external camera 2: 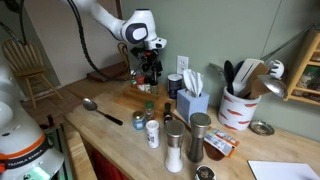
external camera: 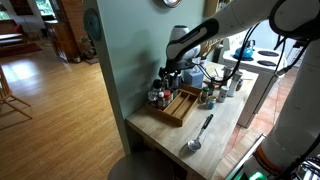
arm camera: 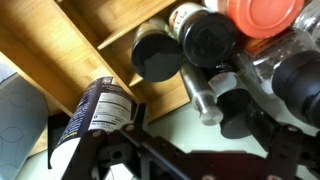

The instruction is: Pick up the silver long object and put it behind the spice bottle with a black lid in the wooden tray

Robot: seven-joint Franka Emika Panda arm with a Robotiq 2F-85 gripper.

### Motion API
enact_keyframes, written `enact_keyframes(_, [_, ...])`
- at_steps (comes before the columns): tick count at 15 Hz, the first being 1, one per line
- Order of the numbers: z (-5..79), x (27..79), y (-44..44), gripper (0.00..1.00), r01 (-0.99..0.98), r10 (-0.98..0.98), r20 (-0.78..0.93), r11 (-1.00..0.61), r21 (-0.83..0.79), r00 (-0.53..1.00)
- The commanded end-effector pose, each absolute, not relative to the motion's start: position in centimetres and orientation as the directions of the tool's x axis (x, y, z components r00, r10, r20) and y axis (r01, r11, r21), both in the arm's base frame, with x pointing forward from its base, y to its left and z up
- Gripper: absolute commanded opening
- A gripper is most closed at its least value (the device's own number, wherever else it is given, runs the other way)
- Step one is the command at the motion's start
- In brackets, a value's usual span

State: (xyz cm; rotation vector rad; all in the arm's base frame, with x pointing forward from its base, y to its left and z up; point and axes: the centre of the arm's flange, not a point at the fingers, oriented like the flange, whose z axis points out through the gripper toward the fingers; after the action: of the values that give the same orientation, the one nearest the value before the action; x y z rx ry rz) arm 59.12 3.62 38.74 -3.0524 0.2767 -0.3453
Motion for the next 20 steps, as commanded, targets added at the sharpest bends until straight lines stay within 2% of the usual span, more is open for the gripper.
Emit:
enact_keyframes(1, [40.7, 57.7, 3.0, 1.0, -0.171, -0.185, 0.201, -0.982, -0.084, 0.962])
enact_keyframes(9, [43.1, 57.0, 3.7, 1.0, -0.185, -0.198, 0.199, -0.979, -0.084, 0.96])
enact_keyframes(12, [42.7, 57.6, 5.0, 1.0, -0.134, -0.148, 0.221, -0.988, -0.08, 0.964])
enact_keyframes(13, [42.6, 57.7, 5.4, 0.92, -0.131, -0.143, 0.225, -0.989, -0.07, 0.964])
enact_keyframes(14, [42.5, 57.9, 5.6, 0.74, -0.131, -0.139, 0.249, -0.99, -0.046, 0.959])
enact_keyframes(17, [42.5, 58.3, 6.1, 0.49, -0.096, -0.098, 0.341, -0.995, -0.023, 0.935])
enact_keyframes(20, [41.8, 59.0, 6.9, 0.27, -0.047, -0.053, 0.349, -0.999, -0.028, 0.936])
